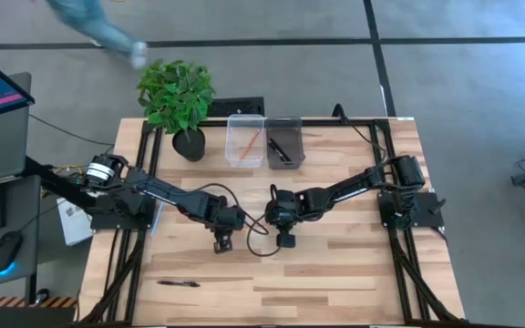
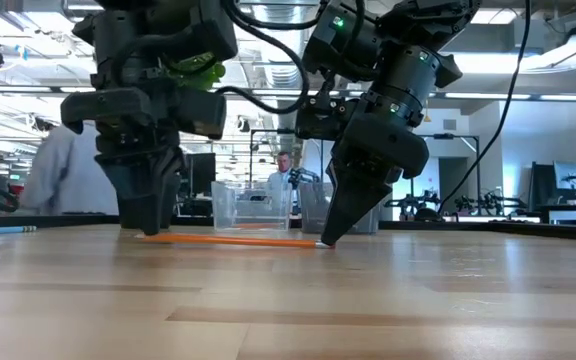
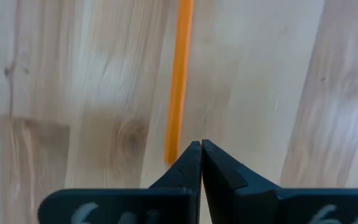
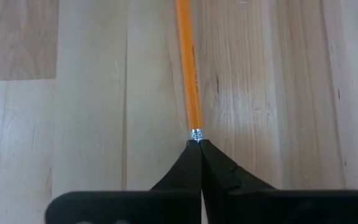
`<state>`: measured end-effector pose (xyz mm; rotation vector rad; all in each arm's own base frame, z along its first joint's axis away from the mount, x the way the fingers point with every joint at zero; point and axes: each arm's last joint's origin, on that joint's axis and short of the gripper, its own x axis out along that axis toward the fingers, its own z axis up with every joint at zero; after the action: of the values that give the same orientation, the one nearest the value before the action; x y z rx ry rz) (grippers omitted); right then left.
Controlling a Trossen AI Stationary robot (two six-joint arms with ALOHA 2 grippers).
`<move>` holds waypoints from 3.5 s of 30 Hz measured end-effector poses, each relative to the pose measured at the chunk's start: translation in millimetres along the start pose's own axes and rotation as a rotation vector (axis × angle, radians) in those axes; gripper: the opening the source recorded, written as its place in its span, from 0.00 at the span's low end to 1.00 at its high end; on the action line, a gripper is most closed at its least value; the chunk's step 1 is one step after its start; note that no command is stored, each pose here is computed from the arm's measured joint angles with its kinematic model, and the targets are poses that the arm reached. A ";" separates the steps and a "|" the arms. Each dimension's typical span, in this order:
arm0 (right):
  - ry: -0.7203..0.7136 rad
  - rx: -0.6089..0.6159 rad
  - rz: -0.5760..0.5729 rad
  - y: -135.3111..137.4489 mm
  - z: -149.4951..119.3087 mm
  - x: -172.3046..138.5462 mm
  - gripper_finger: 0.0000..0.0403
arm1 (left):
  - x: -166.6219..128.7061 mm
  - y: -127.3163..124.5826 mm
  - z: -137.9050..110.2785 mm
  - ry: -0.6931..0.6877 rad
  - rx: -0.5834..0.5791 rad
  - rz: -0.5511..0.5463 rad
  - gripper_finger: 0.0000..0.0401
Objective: Sort pens & pencils
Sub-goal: Put the orange pencil into the transparent bin
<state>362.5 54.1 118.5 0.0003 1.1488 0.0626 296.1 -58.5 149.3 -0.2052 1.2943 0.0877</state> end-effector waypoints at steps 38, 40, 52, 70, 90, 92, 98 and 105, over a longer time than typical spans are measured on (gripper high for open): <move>0.004 0.001 0.013 0.3 -0.5 0.1 0.08 | 17.3 8.3 -0.8 0.079 0.064 0.044 0.24; 0.005 0.001 0.013 0.3 -0.6 0.1 0.06 | 19.8 10.6 -0.7 0.094 0.059 0.045 0.23; 0.005 0.000 0.013 0.3 -0.6 0.1 0.08 | -2.9 2.0 14.4 0.037 0.165 -0.011 0.20; 0.006 0.001 0.013 0.3 -0.7 0.1 0.06 | -2.1 6.6 11.5 0.044 0.179 0.061 0.20; 0.003 0.001 0.013 0.3 -0.6 0.2 0.05 | 15.8 17.3 0.6 0.081 0.111 0.078 0.20; 0.002 0.001 0.013 0.3 -1.1 0.6 0.07 | 18.1 17.3 0.7 0.091 0.111 0.079 0.19; 0.000 0.000 0.013 0.3 -1.2 0.8 0.05 | 22.0 17.4 0.8 0.100 0.101 0.084 0.08; -0.002 0.000 0.011 0.3 -1.2 0.8 0.07 | 22.4 17.6 0.6 0.098 0.050 0.088 0.02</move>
<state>361.8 54.4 117.2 0.0074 1.1473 0.0725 299.6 -42.3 126.1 -0.1108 1.4021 0.1215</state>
